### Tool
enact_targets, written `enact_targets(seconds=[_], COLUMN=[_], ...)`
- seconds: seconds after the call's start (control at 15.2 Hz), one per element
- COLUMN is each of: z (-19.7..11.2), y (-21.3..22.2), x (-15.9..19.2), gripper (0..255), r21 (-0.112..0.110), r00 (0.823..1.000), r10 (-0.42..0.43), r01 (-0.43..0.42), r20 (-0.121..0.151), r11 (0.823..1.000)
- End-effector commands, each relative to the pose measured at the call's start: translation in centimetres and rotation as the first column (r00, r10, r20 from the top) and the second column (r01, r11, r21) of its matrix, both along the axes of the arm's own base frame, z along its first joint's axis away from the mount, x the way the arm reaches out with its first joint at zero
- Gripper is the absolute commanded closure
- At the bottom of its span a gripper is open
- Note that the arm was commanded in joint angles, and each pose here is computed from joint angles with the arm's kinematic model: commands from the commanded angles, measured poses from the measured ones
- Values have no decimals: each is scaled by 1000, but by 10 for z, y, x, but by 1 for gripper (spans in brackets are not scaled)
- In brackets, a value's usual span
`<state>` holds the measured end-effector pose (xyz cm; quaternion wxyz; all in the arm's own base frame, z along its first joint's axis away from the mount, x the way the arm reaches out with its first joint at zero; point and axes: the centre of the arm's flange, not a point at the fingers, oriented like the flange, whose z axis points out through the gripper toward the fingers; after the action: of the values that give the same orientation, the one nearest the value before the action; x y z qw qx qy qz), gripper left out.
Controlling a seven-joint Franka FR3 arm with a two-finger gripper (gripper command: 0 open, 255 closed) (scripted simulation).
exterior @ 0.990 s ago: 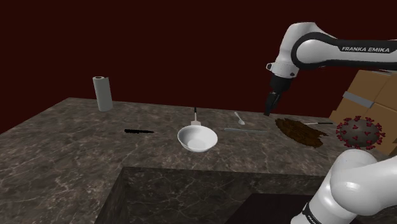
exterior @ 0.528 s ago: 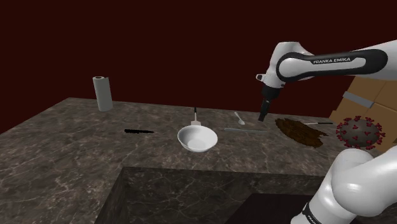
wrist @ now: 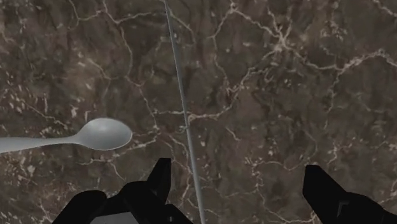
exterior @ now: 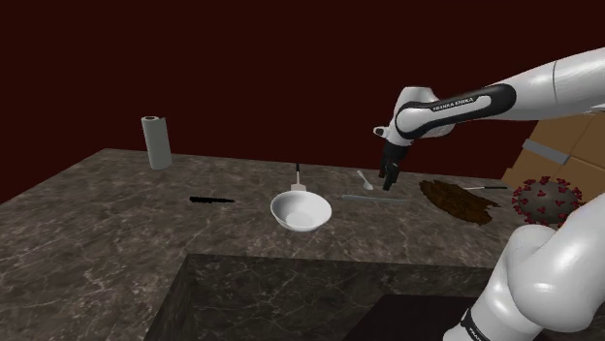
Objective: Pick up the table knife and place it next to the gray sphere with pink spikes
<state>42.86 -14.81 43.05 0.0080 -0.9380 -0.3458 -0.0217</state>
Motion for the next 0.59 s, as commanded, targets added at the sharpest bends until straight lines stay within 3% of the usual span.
enact_targets(seconds=[0.0,0.2,0.53], z=[-21,-43,-69], y=[-8,-16,-15], x=[21,44,45], gripper=[0,0,0], r21=[-1,1,1], r00=[997,987,987], r10=[77,163,163], r01=[-77,-163,-163], r20=[4,6,6], r11=[997,987,987])
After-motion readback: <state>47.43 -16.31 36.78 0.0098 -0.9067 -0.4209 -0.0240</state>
